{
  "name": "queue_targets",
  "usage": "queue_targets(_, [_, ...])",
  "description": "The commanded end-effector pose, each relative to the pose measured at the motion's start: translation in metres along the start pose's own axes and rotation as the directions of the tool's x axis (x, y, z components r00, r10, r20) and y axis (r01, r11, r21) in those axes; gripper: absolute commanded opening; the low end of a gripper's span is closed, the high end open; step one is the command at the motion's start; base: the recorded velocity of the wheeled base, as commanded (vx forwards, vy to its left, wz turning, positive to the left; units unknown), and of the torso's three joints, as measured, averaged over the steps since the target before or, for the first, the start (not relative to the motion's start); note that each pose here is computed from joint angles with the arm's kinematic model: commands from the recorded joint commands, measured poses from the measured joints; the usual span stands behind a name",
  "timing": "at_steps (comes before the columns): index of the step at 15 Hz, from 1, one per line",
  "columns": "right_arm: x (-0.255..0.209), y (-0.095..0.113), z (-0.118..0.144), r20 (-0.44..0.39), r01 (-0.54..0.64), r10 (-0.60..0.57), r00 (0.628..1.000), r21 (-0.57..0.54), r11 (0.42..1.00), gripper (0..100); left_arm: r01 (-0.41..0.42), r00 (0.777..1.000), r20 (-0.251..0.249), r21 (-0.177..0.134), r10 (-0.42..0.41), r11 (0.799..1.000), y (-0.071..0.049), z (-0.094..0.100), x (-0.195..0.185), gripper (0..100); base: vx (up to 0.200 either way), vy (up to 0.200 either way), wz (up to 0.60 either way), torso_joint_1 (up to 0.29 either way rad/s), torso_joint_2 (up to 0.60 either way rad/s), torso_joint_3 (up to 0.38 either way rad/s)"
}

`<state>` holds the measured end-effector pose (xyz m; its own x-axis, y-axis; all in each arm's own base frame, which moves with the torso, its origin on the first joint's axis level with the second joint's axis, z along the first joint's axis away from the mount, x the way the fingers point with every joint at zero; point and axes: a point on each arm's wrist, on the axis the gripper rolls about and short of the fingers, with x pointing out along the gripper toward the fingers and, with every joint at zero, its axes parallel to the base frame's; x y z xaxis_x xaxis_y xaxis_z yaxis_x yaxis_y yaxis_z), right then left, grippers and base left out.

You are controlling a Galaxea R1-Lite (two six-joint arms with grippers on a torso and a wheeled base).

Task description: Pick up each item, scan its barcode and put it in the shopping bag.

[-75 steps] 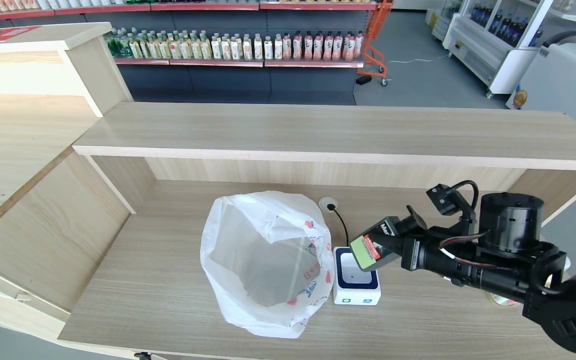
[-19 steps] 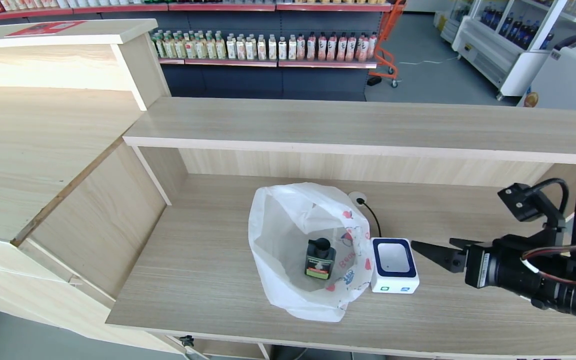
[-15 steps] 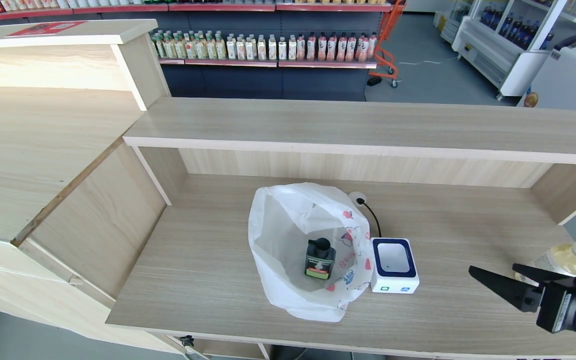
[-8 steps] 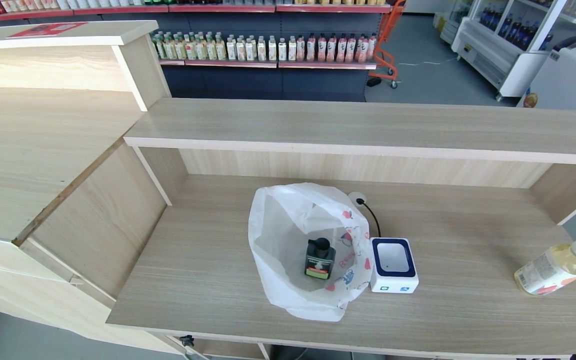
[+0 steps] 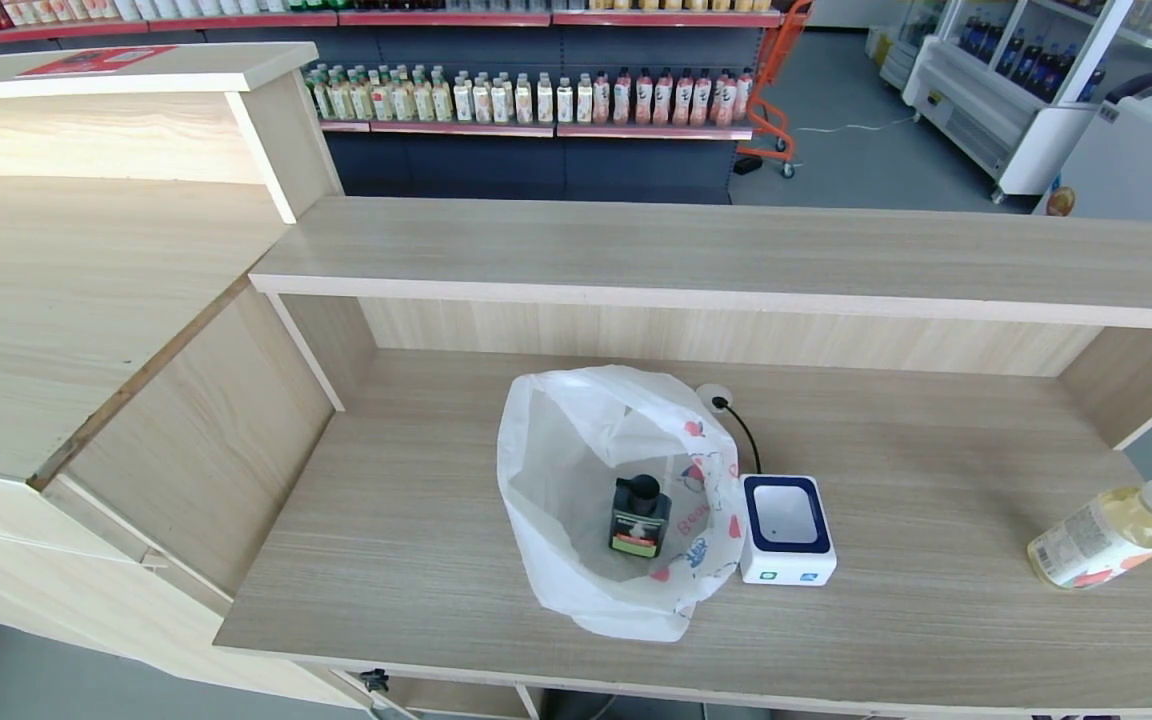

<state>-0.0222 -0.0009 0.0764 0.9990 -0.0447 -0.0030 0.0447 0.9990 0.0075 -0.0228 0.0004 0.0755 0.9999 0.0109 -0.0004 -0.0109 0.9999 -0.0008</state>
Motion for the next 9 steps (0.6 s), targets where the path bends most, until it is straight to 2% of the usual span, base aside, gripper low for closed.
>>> queue_targets(1, [-0.0006, 0.0000, -0.0003, 0.009, 0.000, 0.000, 1.000, 0.000, 1.000, 100, 0.000, 1.000, 0.000, -0.001, 0.000, 1.000, 0.0000, 0.0000, 0.0000, 100, 0.000, 0.000, 0.00, 0.000, 0.00, 0.000])
queue_targets(3, [-0.0006, 0.0000, -0.0003, 0.009, 0.000, 0.000, 1.000, 0.000, 1.000, 100, 0.000, 1.000, 0.000, -0.002, 0.000, 1.000, 0.0000, 0.0000, 0.0000, 100, 0.000, 0.000, 0.00, 0.000, 0.00, 0.000])
queue_targets(9, [-0.0006, 0.0000, -0.0003, 0.009, 0.000, 0.000, 1.000, 0.000, 1.000, 100, -0.003, 1.000, 0.000, 0.002, 0.003, 1.000, 0.0000, 0.0000, 0.0000, 100, 0.000, -0.200, 0.00, 0.007, 0.00, 0.002])
